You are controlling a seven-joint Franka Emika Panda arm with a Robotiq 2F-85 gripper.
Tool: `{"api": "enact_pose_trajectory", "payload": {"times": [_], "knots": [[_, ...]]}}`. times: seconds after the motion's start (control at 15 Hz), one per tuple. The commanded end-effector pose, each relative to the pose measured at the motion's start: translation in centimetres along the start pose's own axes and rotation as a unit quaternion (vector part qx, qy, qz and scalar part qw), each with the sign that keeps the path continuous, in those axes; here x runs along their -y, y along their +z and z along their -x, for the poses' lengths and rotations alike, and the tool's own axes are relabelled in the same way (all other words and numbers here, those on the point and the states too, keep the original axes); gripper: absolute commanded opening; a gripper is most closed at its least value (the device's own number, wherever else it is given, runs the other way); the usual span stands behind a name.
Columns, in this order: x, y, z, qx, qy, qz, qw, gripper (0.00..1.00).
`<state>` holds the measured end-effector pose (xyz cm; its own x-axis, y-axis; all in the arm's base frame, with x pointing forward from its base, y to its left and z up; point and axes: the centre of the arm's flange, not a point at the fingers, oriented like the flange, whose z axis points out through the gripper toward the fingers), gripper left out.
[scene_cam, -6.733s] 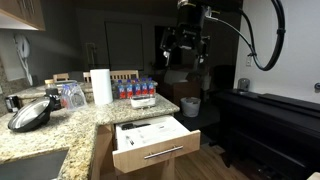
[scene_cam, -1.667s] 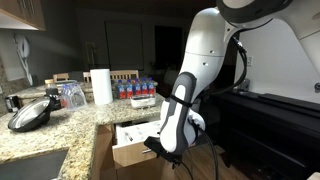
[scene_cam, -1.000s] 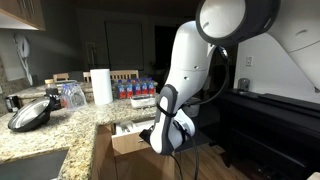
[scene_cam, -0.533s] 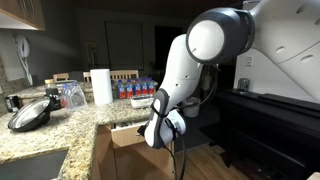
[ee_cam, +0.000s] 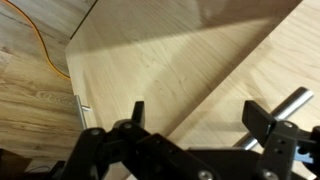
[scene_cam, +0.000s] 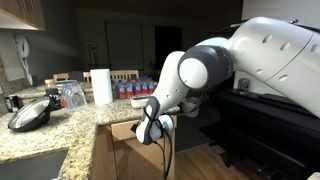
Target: Push the drawer on the right closed
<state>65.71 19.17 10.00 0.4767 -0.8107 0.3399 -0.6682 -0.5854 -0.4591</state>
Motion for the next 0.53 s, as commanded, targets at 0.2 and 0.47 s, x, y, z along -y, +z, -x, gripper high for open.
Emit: {"api": "enact_pose_trajectory", "payload": {"times": [0.2,0.47], "knots": [[3.0,1.3,0.4,0.024,-0.013,-0.018,0.9995,1.0],[3.0,-4.4,-0.6,0.036,0.001,-0.021,0.9991,1.0]]}}
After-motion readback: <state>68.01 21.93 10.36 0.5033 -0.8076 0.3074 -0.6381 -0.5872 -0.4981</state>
